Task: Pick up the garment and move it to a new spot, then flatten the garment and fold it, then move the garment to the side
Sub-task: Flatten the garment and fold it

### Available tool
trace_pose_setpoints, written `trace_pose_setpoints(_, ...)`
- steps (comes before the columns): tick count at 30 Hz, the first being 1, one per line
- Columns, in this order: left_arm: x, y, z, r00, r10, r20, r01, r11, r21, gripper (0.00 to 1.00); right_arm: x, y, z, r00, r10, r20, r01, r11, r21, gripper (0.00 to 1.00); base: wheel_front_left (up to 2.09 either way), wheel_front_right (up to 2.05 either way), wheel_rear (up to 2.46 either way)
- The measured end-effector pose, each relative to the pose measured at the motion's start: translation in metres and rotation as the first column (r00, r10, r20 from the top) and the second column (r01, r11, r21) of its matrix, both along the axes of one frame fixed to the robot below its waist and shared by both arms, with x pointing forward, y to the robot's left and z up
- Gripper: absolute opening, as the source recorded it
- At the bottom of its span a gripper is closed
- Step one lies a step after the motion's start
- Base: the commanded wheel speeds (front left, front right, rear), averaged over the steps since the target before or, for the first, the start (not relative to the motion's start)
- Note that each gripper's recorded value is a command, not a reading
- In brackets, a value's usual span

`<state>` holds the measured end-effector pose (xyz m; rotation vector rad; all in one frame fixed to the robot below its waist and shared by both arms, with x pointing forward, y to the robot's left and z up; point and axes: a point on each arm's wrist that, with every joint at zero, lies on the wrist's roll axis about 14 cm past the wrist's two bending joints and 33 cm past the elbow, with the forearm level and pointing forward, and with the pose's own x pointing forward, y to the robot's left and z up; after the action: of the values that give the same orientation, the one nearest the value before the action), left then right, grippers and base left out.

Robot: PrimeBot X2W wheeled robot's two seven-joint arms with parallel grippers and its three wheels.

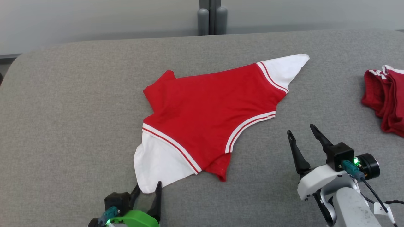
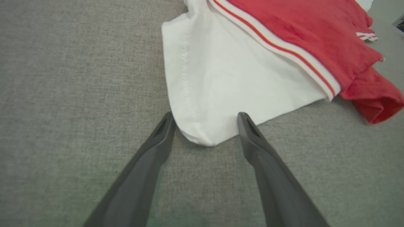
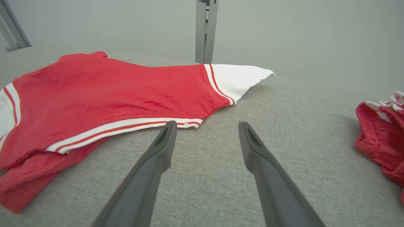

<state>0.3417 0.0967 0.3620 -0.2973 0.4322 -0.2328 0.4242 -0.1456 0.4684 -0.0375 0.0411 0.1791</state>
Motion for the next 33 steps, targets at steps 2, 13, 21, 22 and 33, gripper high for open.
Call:
trace_pose_setpoints(2, 0.003, -0.001, 0.002, 1.0, -0.005, 0.008, 0.005, 1.0, -0.003, 0.0, -0.001, 0.0, -0.001, 1.0, 0.0, -0.002, 0.0, 1.0, 0.006, 1.0, 0.0, 0.0, 0.0)
trace_pose_setpoints(13, 0.07, -0.003, 0.078, 0.965, -0.038, 0.259, 0.051, 0.998, -0.045, 0.0, -0.001, -0.005, -0.003, 1.0, -0.027, -0.016, 0.028, 0.997, 0.075, 1.0, 0.0, 0.0, 0.0)
trace_pose_setpoints(21, 0.182, -0.003, 0.221, 0.769, -0.204, 0.606, 0.156, 0.979, 0.131, 0.0, 0.01, -0.011, -0.003, 0.999, -0.044, -0.013, 0.045, 0.994, 0.102, 1.0, 0.0, 0.0, 0.0)
trace_pose_setpoints(22, 0.194, -0.003, 0.233, 0.755, -0.219, 0.619, 0.159, 0.976, 0.151, 0.0, 0.011, -0.012, -0.003, 0.999, -0.048, -0.012, 0.049, 0.993, 0.106, 1.0, 0.0, 0.0, 0.0)
trace_pose_setpoints(33, 0.292, -0.015, 0.242, 0.741, -0.317, 0.592, 0.156, 0.939, 0.307, 0.0, 0.015, -0.035, -0.017, 0.993, -0.106, -0.049, 0.112, 0.984, 0.137, 1.0, 0.0, 0.0, 0.0)
